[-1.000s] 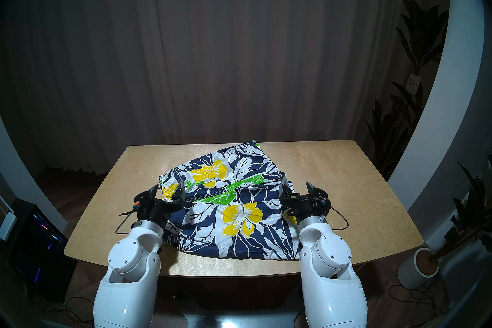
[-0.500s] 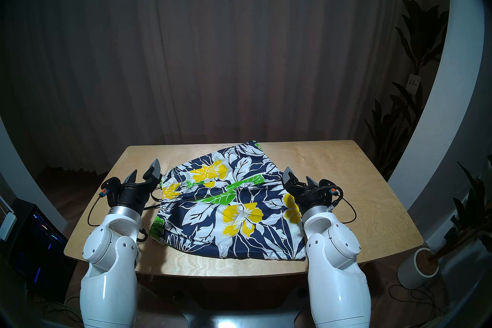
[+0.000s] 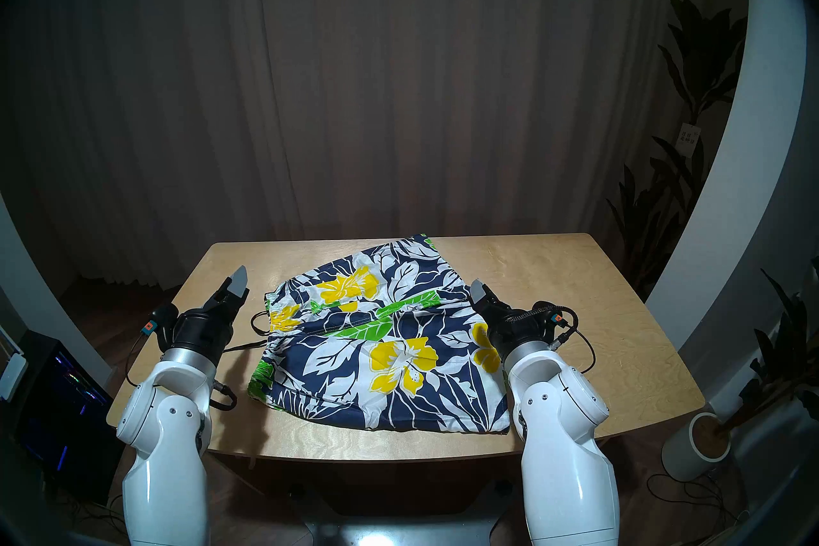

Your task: Fold the pants in half lengthwise, then in half again, and set them down flat

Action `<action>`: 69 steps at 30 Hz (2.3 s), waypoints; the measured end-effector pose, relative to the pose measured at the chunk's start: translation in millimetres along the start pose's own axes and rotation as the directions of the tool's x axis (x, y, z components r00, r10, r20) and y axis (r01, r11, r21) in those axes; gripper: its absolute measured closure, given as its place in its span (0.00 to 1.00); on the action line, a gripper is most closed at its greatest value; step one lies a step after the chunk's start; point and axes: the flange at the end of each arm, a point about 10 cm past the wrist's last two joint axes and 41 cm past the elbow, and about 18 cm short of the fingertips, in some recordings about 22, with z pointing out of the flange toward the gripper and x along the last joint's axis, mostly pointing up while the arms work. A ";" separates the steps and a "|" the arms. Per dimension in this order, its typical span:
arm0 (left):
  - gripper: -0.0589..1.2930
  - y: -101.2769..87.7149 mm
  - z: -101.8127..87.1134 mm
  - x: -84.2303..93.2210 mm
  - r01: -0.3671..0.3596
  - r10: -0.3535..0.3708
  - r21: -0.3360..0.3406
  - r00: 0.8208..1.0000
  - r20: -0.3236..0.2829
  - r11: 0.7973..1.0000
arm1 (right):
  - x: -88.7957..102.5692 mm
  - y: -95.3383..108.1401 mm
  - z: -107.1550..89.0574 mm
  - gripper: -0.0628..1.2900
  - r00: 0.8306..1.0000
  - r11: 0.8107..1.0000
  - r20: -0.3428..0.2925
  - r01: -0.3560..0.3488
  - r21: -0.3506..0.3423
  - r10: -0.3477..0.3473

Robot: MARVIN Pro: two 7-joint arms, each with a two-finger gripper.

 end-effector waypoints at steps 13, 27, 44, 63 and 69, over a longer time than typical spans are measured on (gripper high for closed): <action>0.05 -2.0 -15.8 2.3 0.194 -0.192 -0.019 0.977 0.091 0.981 | -0.3 -7.3 -16.6 0.03 0.971 0.976 0.117 -0.216 0.037 0.210; 0.05 -3.4 -25.1 7.9 0.374 -0.363 -0.020 0.910 0.200 0.927 | 17.2 -8.3 -30.1 0.03 0.896 0.907 0.173 -0.420 0.033 0.409; 0.05 -8.5 -27.2 22.4 0.424 -0.422 0.060 0.861 0.283 0.904 | 30.3 -16.8 -36.5 0.03 0.772 0.797 0.216 -0.599 -0.069 0.599; 0.05 -38.0 -69.6 15.7 0.523 -0.579 0.252 0.769 0.272 0.814 | 17.9 -25.9 -73.4 0.03 0.430 0.445 0.117 -0.851 -0.277 0.895; 0.05 -31.4 -78.8 9.3 0.551 -0.622 0.294 0.728 0.288 0.781 | 22.5 -29.1 -82.4 0.03 0.393 0.403 0.101 -0.848 -0.343 0.914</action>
